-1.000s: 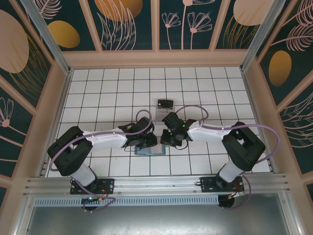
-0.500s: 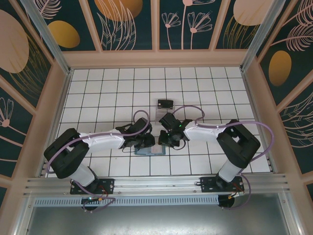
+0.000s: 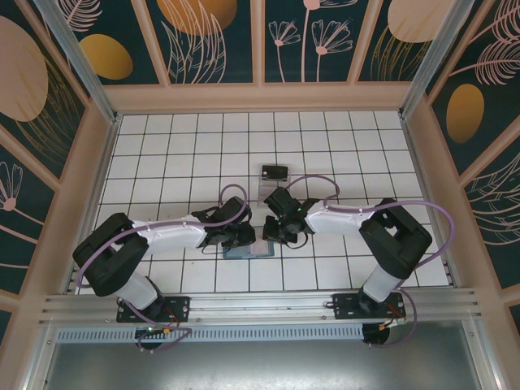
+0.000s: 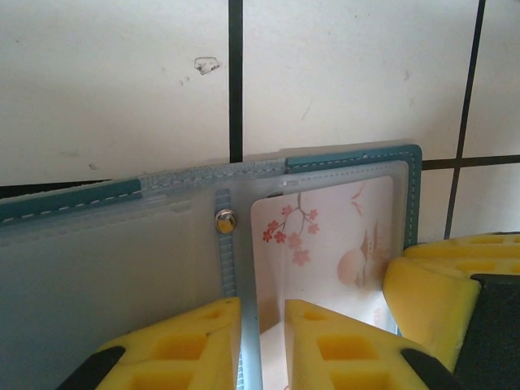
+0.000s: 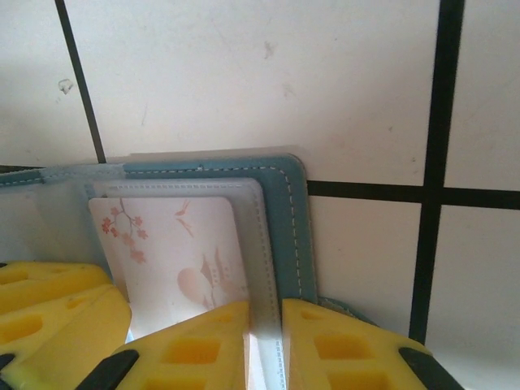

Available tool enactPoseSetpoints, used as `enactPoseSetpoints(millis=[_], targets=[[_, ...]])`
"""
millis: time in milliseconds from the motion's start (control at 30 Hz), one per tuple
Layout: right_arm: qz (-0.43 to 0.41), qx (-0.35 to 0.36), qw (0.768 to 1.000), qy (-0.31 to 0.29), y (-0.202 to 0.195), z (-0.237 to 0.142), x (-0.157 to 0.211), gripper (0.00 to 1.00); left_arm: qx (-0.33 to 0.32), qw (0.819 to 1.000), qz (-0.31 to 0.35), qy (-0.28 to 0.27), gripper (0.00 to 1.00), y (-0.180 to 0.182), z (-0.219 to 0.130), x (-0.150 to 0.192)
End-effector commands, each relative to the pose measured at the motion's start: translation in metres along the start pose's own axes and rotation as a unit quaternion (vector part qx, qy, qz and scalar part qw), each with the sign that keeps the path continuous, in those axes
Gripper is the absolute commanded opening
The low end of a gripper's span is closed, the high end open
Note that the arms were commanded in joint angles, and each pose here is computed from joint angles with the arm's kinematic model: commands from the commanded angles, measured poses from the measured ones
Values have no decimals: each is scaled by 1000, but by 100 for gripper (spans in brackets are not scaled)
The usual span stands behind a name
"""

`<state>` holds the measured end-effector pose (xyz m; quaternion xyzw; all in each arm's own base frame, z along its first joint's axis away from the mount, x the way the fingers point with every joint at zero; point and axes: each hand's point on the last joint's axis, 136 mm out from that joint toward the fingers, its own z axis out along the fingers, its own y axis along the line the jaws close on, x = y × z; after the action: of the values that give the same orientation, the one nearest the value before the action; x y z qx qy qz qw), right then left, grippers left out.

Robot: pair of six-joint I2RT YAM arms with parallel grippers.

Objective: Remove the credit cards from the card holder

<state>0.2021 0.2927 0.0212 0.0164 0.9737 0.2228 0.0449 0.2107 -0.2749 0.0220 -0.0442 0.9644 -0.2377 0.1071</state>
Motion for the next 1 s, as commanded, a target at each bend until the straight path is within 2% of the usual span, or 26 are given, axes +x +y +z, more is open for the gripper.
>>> enactPoseSetpoints(millis=[0, 133, 533, 967], targets=[[9, 26, 1000, 12, -18, 11, 10, 18, -10, 1000, -7, 8, 22, 10, 7, 4], [8, 23, 1000, 13, -16, 10, 10, 18, 9, 1000, -7, 12, 22, 4, 7, 6], [10, 25, 1000, 11, -18, 8, 10, 14, -18, 1000, -8, 11, 14, 17, 12, 7], [9, 32, 999, 13, -21, 8, 11, 17, -24, 1000, -1, -8, 11, 24, -7, 7]])
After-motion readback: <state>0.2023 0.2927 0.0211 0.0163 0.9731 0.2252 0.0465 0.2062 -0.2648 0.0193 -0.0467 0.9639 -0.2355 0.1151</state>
